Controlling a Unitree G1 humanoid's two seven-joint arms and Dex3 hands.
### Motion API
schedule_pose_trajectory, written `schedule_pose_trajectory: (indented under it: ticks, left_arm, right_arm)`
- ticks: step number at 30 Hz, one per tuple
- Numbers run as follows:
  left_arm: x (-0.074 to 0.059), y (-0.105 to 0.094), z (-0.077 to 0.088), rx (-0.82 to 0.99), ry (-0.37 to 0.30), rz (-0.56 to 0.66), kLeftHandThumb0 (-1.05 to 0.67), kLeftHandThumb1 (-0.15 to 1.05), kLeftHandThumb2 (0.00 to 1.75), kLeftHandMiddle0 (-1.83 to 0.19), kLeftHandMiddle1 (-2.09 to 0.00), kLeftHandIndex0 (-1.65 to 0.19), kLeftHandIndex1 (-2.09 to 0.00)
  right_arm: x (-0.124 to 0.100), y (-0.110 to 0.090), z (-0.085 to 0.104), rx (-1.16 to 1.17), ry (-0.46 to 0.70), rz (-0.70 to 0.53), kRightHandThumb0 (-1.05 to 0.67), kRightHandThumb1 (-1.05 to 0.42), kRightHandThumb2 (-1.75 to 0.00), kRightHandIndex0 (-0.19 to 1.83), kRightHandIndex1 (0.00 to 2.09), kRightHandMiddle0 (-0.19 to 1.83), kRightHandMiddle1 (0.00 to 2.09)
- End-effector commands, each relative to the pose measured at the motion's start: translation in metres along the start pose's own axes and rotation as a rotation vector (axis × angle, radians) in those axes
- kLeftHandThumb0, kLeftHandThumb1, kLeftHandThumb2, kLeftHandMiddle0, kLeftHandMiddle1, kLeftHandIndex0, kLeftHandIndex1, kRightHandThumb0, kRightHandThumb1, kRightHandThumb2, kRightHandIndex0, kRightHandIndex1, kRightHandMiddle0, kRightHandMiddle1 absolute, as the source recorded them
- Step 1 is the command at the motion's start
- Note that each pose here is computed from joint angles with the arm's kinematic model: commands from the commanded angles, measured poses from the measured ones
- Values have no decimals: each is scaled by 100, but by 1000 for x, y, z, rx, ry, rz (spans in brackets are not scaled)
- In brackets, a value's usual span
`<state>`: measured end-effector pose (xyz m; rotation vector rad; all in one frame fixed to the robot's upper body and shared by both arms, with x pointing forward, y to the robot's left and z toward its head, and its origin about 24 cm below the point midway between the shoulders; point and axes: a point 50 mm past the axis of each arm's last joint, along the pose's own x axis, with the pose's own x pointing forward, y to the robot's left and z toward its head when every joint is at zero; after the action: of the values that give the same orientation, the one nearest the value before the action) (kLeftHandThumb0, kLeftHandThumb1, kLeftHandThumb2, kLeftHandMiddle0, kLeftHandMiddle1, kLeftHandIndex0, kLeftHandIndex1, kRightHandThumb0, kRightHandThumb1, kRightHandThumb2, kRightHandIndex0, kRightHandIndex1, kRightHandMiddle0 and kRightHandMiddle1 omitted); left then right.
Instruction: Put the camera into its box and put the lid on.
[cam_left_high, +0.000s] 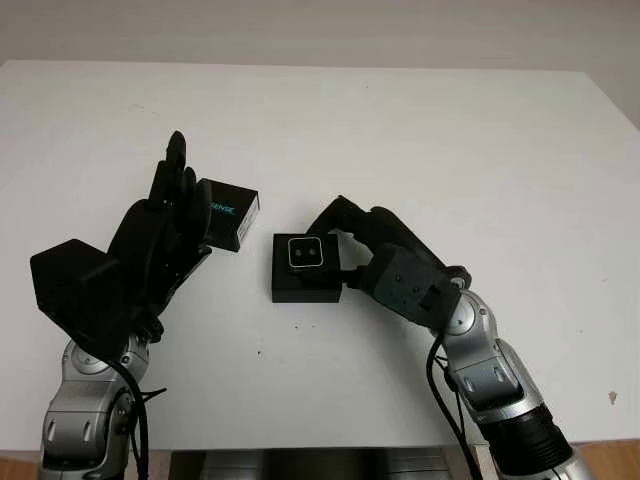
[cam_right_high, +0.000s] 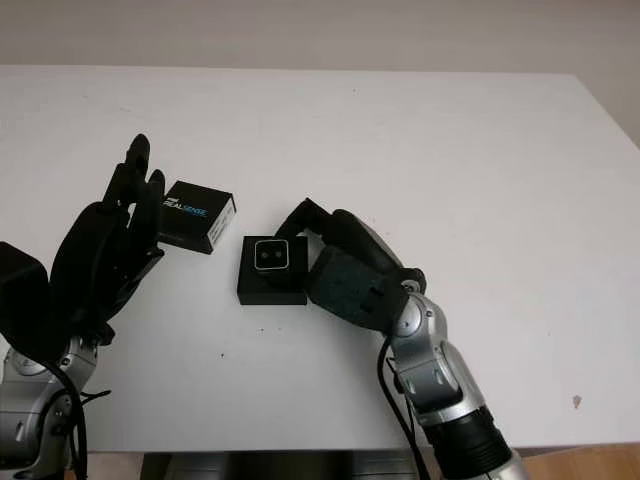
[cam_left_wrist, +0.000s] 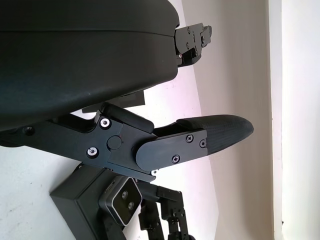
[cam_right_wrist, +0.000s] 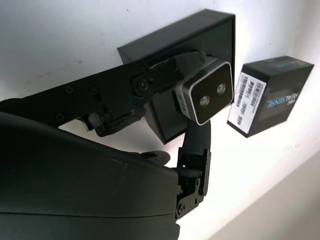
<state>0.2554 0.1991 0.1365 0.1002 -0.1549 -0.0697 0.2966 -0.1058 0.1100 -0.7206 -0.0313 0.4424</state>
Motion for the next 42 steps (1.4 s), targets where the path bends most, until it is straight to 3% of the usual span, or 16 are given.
schedule_pose_trajectory:
  ticks: [1,4,6,16,21,29,33,36,39,42]
  left_arm:
    - [-3,2,3,12,-9,7,-72,105,63,19,0,19,0]
    - [-3,3,3,16,-10,5,-72,105,63,19,0,19,0]
    - [-3,3,3,11,-10,7,-72,105,63,19,0,19,0]
    - [-3,3,2,17,-7,6,-72,105,63,19,0,19,0]
    - [-4,4,2,21,-8,7,-73,105,62,19,0,19,0]
    - [-6,12,14,74,-54,21,-75,105,60,19,0,19,0]
    - [-4,20,36,141,-124,21,-75,105,53,19,0,19,0]
    - [-1,28,53,215,-181,-2,-75,105,46,19,0,19,0]
    - [3,39,69,308,-230,-38,-70,105,38,16,-3,16,-2]
    - [16,54,79,419,-230,-93,-73,104,20,13,-6,12,-5]
  right_arm:
    - [-3,2,-5,-24,31,40,-58,-101,-6,19,2,17,124]
    - [-5,1,-5,-60,27,63,-65,-97,-5,6,2,14,59]
    - [-8,0,-4,-76,29,65,-65,-97,-5,-1,2,17,32]
    - [-12,-2,-1,-129,19,63,-68,-96,-5,-13,0,11,13]
    - [-15,-3,1,-111,-24,-12,-72,-97,-5,-12,3,7,9]
    - [-17,-27,12,99,-172,-278,-68,-105,-12,10,13,19,13]
    - [-15,-48,22,173,-227,-388,-64,-105,-14,28,20,30,21]
    - [-14,-64,28,193,-232,-412,-63,-105,-16,34,24,10,72]
    - [-12,-78,32,206,-235,-422,-62,-105,-18,38,29,4,95]
    - [-8,-87,29,238,-246,-426,-62,-105,-19,39,36,0,109]
